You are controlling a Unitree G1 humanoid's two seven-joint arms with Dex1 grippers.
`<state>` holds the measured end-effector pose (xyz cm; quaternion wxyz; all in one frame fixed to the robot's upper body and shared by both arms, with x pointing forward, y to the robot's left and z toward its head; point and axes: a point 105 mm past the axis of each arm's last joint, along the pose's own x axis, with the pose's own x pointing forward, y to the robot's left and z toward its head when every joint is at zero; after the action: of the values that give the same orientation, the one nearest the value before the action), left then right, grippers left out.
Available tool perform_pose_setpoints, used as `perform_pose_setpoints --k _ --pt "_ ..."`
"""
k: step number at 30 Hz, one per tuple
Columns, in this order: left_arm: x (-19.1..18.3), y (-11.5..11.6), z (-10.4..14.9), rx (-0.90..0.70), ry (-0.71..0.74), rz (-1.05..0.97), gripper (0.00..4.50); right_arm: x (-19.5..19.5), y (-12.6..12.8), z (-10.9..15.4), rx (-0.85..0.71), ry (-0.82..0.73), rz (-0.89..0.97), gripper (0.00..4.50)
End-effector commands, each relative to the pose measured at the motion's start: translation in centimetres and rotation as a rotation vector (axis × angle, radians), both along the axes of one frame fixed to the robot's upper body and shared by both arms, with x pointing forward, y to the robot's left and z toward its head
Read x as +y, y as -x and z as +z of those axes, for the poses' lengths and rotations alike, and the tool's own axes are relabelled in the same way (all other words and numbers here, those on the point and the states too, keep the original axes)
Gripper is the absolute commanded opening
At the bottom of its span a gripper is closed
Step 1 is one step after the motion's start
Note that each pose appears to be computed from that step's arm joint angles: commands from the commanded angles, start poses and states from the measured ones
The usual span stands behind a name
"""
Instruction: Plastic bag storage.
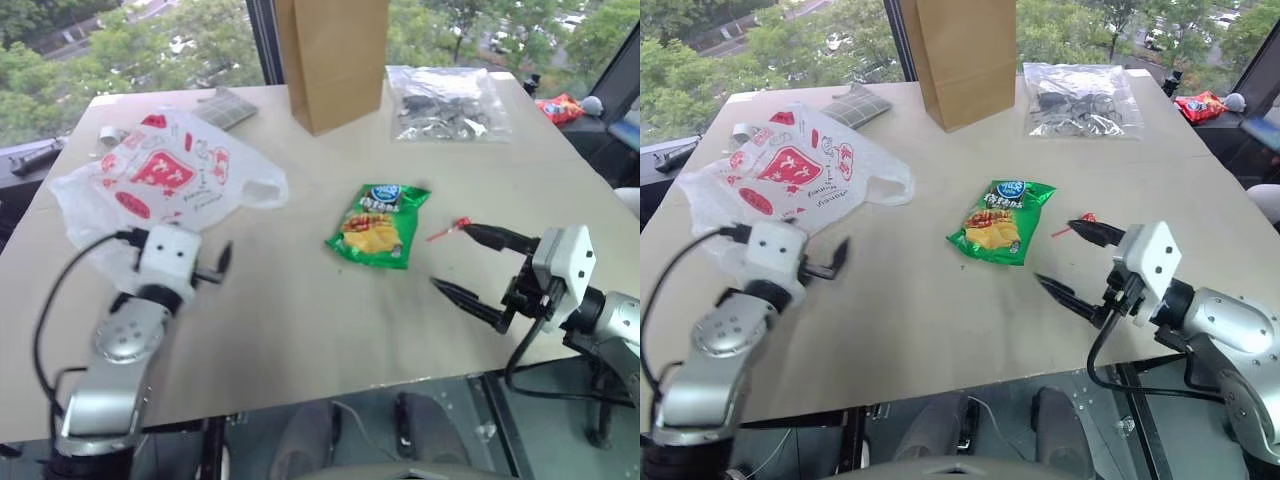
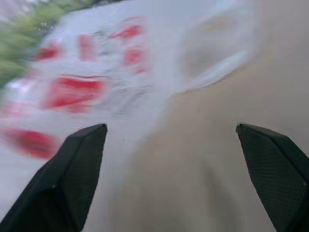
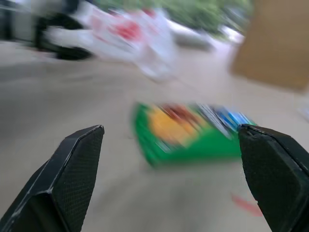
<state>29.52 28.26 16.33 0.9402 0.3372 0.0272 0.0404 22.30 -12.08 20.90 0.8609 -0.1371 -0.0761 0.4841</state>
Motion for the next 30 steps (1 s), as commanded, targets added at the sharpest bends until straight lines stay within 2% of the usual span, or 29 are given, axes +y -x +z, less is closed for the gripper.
perform_pose_setpoints --k 1,11,13,16,20,23,26,28,30 --pt "0.8 -1.0 -0.1 0.028 -0.180 0.040 4.44 1.0 0.5 0.6 -0.016 0.003 0.053 4.50" --pt "1.1 -6.6 -1.4 0.124 -0.309 0.069 4.44 2.1 0.5 0.7 -0.042 0.013 0.069 4.50" --pt "1.3 -6.9 -1.6 0.141 -0.302 0.078 4.44 2.2 0.7 0.8 -0.049 0.012 0.071 4.50" --pt "-0.4 -6.7 -1.4 0.139 -0.238 0.010 4.44 2.3 0.8 0.7 -0.056 0.016 0.070 4.50" --pt "0.1 -6.2 -1.5 0.148 -0.312 0.042 4.44 2.5 0.8 0.6 -0.061 0.013 0.063 4.50" --pt "1.5 -7.1 -1.0 0.120 -0.346 0.134 4.44 2.8 0.9 0.5 -0.063 0.010 0.060 4.50" --pt "2.7 -7.8 -0.3 0.097 -0.368 0.203 3.58 2.9 0.9 0.4 -0.064 0.006 0.056 4.50" --pt "3.3 -8.2 -0.1 0.096 -0.370 0.226 2.80 2.8 0.8 0.4 -0.064 0.005 0.053 4.50" --pt "3.6 -8.5 -0.1 0.092 -0.370 0.225 1.74 2.8 0.8 0.4 -0.065 0.004 0.050 4.50"
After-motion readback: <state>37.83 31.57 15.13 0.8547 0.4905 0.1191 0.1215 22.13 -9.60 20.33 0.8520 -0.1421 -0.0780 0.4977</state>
